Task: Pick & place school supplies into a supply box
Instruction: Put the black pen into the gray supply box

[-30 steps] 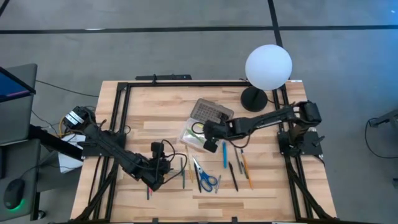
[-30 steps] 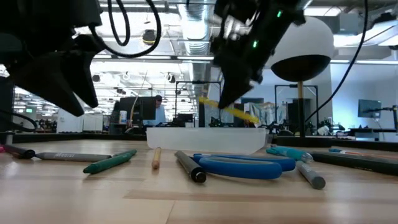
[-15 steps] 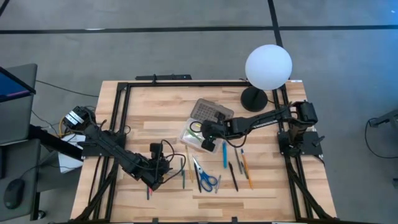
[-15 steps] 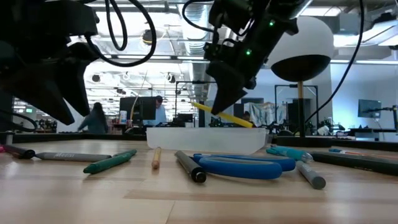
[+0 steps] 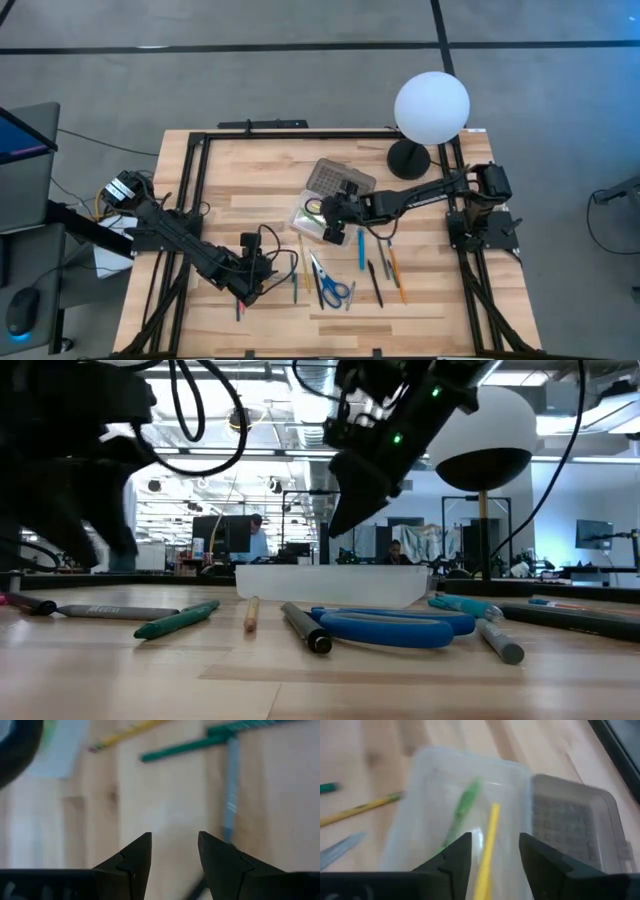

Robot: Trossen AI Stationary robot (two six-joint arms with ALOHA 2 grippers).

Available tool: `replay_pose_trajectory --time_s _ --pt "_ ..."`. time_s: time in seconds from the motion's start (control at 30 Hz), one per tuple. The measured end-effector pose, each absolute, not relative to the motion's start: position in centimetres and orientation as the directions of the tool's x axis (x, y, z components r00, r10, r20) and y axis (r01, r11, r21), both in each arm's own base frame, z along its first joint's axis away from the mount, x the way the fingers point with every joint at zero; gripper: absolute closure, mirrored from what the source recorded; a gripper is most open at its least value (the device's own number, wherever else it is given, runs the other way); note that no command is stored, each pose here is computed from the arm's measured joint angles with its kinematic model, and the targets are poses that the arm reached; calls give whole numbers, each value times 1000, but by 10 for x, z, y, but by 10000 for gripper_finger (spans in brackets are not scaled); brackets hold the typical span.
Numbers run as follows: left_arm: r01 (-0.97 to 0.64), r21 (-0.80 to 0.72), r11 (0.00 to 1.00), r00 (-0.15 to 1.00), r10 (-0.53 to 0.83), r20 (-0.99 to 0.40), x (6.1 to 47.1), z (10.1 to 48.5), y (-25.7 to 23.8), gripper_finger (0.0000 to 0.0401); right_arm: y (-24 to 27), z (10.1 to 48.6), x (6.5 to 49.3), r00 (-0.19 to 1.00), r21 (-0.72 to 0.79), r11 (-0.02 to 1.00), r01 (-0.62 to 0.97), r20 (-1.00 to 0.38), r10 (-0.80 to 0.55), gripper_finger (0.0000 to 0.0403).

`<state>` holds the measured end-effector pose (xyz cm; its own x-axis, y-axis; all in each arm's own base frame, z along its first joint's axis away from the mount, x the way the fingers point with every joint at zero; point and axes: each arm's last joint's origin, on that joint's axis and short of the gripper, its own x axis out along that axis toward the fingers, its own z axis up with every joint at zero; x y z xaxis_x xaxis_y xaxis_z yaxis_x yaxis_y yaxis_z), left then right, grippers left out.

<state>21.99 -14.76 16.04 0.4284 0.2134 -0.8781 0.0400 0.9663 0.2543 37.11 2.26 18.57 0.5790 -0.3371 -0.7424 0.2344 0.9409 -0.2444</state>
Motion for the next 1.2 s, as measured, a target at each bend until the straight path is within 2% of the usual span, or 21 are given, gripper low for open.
replay_pose_trajectory --time_s 0.1,0.23,0.5,0.73,0.87,1.0,1.2 --pt "73 188 979 384 146 -912 218 159 -149 244 38 188 370 604 -272 949 161 -733 -313 239" --pt "86 160 983 342 122 -932 216 158 -149 244 57 194 367 631 -324 943 77 -716 -298 242" --pt "92 236 968 248 207 -946 205 157 -142 244 91 192 353 610 -380 920 -96 -753 -247 256" --pt "107 226 968 229 198 -953 203 154 -141 244 120 189 339 582 -374 911 -174 -786 -211 268" --pt "130 195 972 234 161 -959 198 139 -138 244 141 188 329 588 -370 906 -206 -787 -188 276" --pt "116 186 976 246 153 -957 194 131 -135 244 162 190 317 612 -435 874 -216 -758 -226 284" --pt "115 189 975 234 159 -959 193 130 -133 249 180 207 293 647 -465 875 -133 -710 -279 287"
